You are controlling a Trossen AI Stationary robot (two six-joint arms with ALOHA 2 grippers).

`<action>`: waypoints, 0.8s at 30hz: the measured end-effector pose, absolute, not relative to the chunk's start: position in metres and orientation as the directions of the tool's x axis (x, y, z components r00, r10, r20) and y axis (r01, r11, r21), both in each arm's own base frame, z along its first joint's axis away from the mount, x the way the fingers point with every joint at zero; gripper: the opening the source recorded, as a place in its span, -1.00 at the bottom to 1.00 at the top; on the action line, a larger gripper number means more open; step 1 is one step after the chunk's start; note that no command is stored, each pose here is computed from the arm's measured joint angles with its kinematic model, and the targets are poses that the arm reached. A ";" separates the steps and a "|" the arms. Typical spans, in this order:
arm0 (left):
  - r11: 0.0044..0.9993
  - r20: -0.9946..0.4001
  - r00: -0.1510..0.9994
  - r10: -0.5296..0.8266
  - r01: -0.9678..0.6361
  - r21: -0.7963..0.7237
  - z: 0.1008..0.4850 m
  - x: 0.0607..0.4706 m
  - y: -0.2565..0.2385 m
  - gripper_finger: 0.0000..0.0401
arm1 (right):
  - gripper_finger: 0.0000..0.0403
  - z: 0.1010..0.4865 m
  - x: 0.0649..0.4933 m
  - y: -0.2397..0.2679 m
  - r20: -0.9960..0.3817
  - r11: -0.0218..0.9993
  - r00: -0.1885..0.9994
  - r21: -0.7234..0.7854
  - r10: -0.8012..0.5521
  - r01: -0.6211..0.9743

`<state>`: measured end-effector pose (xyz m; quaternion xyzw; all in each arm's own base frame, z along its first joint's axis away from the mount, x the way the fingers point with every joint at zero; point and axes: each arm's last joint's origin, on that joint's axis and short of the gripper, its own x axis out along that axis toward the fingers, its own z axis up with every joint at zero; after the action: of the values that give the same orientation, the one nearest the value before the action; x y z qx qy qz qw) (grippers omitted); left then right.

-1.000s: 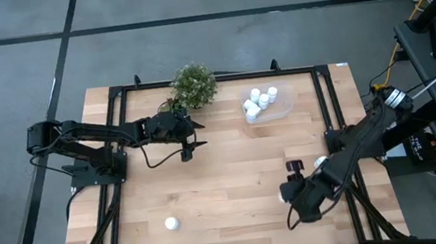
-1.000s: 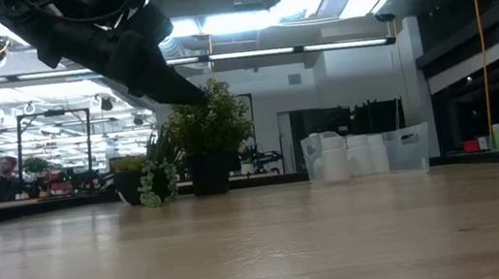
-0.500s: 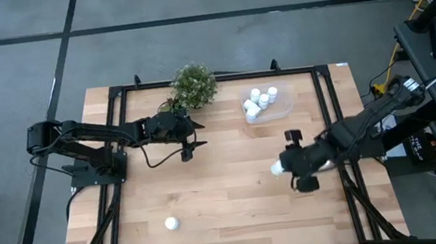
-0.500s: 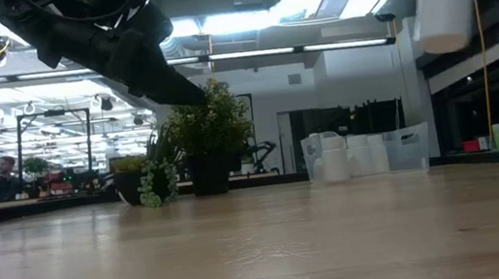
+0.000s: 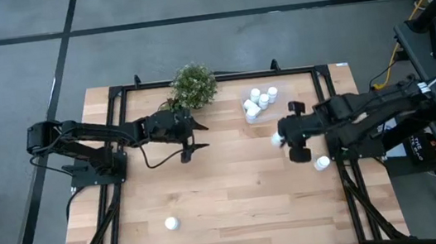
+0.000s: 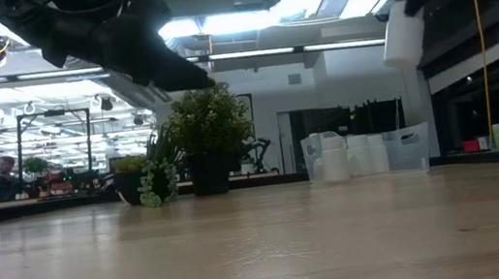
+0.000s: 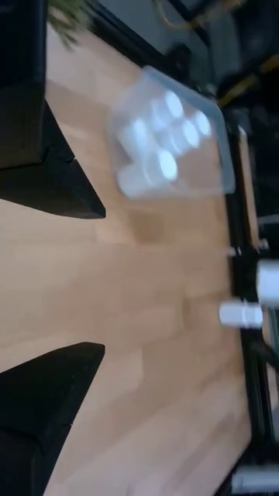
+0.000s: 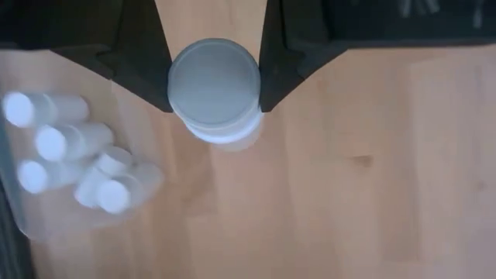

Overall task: Pick and place pill bottles into a basket
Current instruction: Put the white pill bottle into the transparent bin

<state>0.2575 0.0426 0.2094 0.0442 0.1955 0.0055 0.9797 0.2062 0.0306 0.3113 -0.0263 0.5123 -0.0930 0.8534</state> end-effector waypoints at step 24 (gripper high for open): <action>0.990 -0.382 0.923 -0.037 0.086 0.110 0.209 0.257 0.041 0.33 | -0.26 0.293 0.214 -0.087 -0.915 0.930 0.295 -0.176 -0.276 0.322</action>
<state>0.2574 0.0407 0.2092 0.0625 0.1933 -0.0315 0.9786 0.2145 -0.0866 0.2928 0.0206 0.5637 -0.1858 0.8046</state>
